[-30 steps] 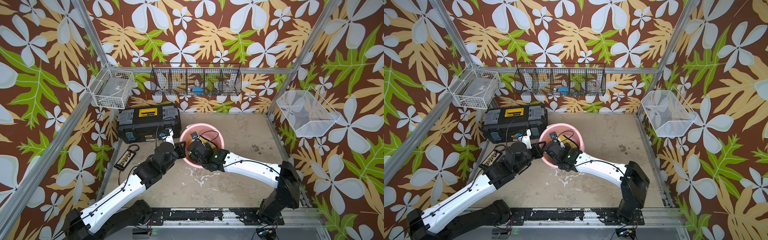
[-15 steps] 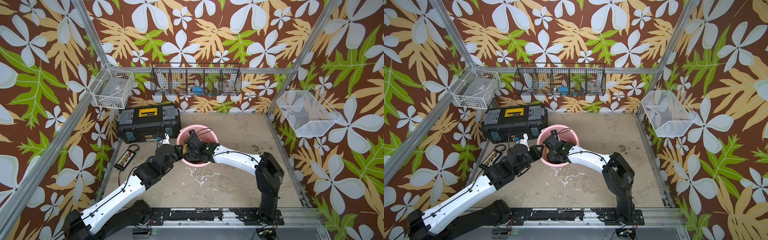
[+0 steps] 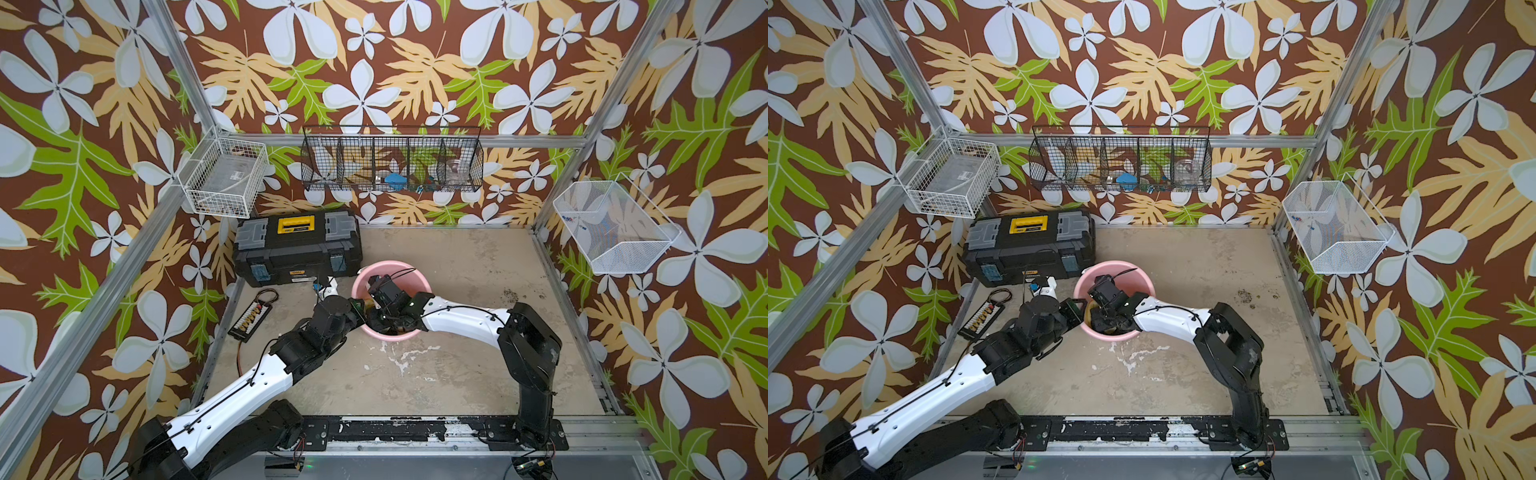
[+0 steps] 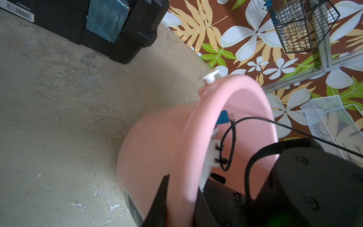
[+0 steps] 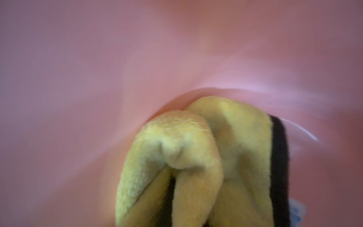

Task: Wipe the inside of the bucket with a cloth
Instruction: Wipe the dirt from the inside of the bucket.

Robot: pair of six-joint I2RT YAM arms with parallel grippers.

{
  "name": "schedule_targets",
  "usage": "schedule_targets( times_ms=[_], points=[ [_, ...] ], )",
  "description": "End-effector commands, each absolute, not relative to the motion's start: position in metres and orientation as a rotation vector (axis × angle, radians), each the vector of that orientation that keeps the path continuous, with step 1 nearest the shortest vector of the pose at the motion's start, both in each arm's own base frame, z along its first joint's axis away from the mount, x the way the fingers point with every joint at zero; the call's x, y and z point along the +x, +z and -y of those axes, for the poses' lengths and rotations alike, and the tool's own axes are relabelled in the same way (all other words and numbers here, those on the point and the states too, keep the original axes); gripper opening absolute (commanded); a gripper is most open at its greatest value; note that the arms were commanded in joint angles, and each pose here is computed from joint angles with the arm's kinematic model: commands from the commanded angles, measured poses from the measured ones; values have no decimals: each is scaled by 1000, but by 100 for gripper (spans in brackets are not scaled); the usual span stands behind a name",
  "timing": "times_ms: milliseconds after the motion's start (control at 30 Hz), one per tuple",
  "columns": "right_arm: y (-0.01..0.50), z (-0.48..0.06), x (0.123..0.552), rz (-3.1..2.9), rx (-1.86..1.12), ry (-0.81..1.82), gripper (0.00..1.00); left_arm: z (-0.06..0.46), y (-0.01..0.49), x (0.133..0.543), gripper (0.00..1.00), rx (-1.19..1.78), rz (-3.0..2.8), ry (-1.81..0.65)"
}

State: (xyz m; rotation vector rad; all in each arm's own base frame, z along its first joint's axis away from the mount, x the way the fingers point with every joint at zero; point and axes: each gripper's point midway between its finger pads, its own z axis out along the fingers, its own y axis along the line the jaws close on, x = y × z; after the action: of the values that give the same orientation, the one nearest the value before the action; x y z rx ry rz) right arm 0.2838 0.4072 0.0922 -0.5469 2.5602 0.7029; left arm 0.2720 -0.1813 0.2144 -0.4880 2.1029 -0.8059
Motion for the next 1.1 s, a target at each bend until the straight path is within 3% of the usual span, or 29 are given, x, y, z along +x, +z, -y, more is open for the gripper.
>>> schedule_targets(
  times_ms=[0,400,1067],
  points=[
    [130,-445,258,-2450,-679,1058,0,210,251,270,0,-404,-2016,-1032],
    [116,-455,328,-2399,-511,689,0,225,261,256,0,-389,-2014,-1208],
    [133,-370,384,-2000,-169,216,0,239,255,236,0,-409,-2092,-1386]
  ],
)
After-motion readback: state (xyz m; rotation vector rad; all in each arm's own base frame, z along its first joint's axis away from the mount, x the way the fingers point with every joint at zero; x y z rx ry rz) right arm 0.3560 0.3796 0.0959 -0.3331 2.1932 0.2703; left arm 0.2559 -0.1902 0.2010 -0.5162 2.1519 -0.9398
